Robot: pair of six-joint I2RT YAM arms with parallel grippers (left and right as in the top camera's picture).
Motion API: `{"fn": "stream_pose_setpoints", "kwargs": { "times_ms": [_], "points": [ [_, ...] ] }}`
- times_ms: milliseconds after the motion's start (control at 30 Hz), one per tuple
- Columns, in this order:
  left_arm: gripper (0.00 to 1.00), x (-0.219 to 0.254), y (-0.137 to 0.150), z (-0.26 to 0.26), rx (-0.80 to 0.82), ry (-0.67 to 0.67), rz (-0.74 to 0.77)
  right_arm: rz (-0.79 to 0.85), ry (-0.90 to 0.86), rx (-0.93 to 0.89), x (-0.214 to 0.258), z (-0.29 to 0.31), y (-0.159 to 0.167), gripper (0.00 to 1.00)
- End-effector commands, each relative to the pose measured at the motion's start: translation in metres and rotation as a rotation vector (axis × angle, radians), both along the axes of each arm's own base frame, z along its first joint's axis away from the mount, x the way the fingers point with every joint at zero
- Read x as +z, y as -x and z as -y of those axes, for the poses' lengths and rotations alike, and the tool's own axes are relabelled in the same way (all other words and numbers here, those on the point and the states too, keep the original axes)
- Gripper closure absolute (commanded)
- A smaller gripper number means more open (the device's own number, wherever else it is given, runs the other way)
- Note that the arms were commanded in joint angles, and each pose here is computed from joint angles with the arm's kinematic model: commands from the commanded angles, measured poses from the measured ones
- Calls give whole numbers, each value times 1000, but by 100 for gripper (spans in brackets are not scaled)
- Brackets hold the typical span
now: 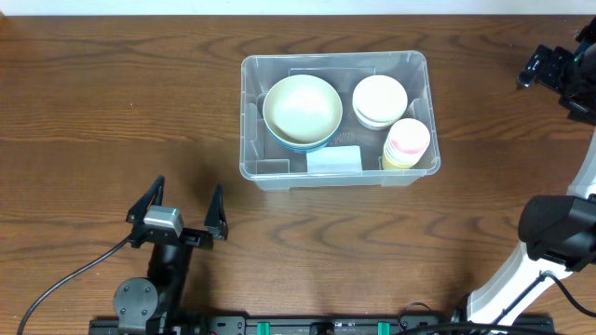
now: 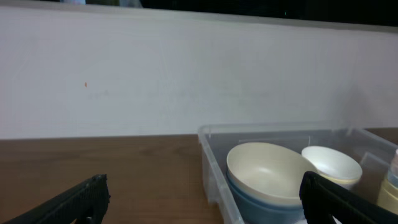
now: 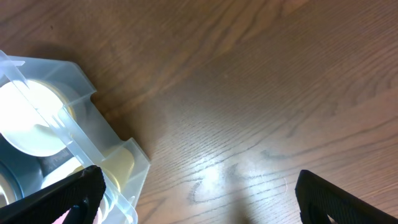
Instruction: Pack container
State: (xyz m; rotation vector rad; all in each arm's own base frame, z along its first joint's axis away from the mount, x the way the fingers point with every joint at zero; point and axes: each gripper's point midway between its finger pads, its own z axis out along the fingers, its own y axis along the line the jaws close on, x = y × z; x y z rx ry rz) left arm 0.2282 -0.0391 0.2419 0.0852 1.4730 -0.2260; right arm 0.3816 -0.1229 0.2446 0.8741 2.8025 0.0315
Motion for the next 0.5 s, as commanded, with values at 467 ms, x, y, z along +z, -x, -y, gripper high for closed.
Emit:
{"fn": "stream_pose_setpoints", "kwargs": {
  "times_ms": [467],
  "points": [
    [2,-66,-15,0,7,-68,-83,38,20,-16,14,1,2,1]
  ]
}}
